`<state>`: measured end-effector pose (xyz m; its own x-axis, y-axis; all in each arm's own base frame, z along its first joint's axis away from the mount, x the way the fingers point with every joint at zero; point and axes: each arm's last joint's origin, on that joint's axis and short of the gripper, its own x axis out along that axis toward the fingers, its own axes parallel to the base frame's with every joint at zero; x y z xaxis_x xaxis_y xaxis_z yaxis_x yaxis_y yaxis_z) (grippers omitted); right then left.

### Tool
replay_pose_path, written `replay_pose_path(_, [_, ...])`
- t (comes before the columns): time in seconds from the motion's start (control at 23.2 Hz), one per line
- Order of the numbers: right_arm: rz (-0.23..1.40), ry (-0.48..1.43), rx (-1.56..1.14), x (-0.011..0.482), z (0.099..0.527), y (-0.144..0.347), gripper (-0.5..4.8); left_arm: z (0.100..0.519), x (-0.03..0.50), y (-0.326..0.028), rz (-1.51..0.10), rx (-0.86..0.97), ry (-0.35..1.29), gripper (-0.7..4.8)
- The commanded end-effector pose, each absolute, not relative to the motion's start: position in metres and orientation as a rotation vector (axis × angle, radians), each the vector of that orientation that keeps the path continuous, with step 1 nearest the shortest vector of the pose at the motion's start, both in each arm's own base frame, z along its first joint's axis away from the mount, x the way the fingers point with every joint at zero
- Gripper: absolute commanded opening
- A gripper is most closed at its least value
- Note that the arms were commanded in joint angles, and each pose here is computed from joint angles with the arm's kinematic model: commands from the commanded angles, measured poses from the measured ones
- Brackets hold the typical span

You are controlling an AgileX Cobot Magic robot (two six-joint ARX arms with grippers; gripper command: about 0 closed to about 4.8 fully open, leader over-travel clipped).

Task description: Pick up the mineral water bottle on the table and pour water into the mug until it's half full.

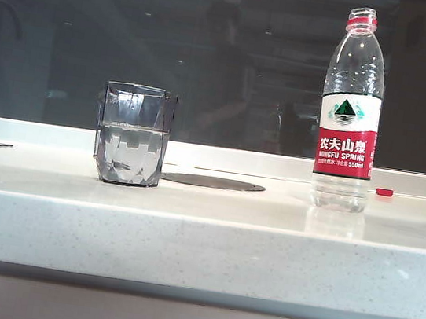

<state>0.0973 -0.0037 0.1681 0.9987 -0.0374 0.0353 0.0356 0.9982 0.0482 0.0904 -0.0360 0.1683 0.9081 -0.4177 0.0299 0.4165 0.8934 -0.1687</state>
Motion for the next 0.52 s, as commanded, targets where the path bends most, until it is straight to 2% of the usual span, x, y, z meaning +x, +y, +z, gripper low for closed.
replay_pose_path(0.04, [-0.038, -0.053, 0.050, 0.097, 0.169, -0.004, 0.00, 0.172, 0.093, -0.028, -0.305, -0.112, -0.043, -0.04])
replay_pose_path(0.22, [-0.038, -0.053, 0.050, 0.097, 0.169, -0.004, 0.00, 0.176, 0.095, -0.018, -0.172, -0.126, -0.089, -0.04])
replay_pose_path(0.52, [-0.038, -0.053, 0.050, 0.097, 0.169, -0.004, 0.00, 0.183, 0.095, -0.007, -0.069, -0.122, -0.174, -0.04])
